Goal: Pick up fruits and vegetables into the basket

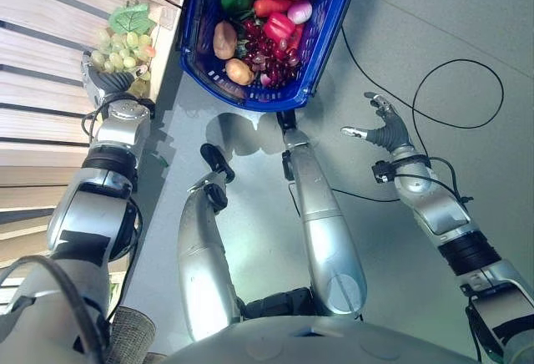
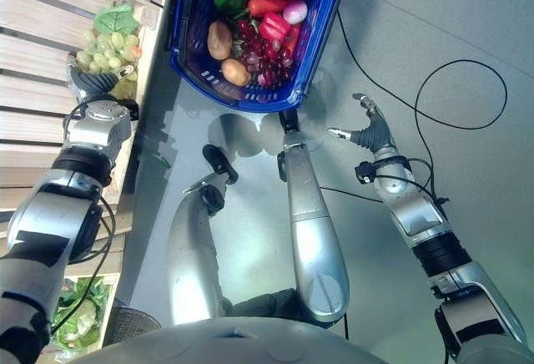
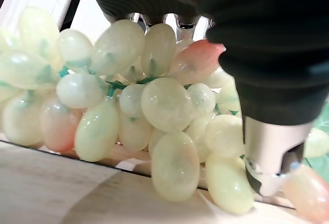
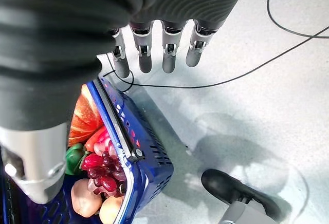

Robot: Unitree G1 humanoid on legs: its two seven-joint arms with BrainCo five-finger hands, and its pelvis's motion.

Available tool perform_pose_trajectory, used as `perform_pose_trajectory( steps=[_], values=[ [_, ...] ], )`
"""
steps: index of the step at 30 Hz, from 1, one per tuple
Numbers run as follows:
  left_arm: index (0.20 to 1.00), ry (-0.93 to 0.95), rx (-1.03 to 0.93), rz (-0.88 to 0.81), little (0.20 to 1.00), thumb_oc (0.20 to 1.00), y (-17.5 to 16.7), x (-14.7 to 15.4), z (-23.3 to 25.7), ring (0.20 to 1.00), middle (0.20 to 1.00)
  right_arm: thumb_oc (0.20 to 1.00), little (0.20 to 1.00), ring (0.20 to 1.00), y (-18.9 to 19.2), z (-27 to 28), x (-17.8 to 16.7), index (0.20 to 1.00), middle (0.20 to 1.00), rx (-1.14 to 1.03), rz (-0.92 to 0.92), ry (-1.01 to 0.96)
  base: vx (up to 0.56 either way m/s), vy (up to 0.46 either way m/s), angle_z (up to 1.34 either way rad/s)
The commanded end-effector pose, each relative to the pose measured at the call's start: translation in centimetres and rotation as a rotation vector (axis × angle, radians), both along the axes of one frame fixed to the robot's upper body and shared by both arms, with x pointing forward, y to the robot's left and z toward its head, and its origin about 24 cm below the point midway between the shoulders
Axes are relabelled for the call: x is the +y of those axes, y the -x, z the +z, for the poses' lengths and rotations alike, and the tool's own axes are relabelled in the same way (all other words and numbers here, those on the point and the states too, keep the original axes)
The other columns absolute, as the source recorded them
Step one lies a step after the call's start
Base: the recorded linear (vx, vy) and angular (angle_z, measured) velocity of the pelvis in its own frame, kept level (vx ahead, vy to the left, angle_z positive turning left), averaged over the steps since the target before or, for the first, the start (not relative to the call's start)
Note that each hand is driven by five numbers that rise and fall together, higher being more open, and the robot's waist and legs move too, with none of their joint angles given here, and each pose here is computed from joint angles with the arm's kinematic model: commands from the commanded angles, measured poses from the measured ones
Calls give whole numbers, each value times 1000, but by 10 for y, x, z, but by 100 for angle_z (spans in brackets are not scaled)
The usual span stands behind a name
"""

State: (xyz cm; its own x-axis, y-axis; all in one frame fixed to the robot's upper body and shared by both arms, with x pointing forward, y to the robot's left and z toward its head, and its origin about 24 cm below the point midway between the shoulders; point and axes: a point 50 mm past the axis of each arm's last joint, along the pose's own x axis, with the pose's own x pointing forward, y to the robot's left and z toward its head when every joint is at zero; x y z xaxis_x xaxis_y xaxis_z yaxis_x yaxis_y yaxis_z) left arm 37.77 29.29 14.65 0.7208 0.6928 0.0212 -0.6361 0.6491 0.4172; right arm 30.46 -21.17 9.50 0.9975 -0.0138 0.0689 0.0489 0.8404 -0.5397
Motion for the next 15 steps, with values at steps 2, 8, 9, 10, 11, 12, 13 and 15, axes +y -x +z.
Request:
perform_pose_trajectory(
  steps=[2,8,9,10,11,12,13,15],
  values=[
    [1000,29,278,-67,1000,1000,14,23,-38,1000,1000,1000,1000,1000,4,-6,1,1000,1000,8,18,-35,3,14,-2],
    [1000,101,425,-108,1000,1000,20,27,-53,1000,1000,1000,1000,1000,2,-4,-2,1000,1000,9,28,-16,5,38,-8],
    [1000,114,449,-111,1000,1000,21,28,-56,1000,1000,1000,1000,1000,2,-4,-2,1000,1000,10,30,-13,3,24,-14],
    [1000,115,458,-110,1000,1000,21,28,-57,1000,1000,1000,1000,1000,2,-5,-2,1000,1000,11,31,-12,1,19,-17],
    [1000,111,488,-104,1000,1000,22,29,-58,1000,1000,1000,1000,1000,2,-5,-2,1000,1000,12,33,-13,-3,8,-11],
    [1000,105,502,-101,1000,1000,23,30,-58,1000,1000,1000,1000,1000,1,-5,-3,1000,1000,11,34,-13,-8,0,-9],
    [1000,99,525,-99,1000,1000,24,31,-58,1000,1000,1000,1000,1000,1,-4,-2,1000,1000,11,35,-13,-8,-4,-4],
    [1000,99,558,-100,1000,1000,25,32,-60,1000,1000,1000,1000,1000,0,-3,-2,1000,1000,10,38,-14,-6,-4,-4]
  ],
)
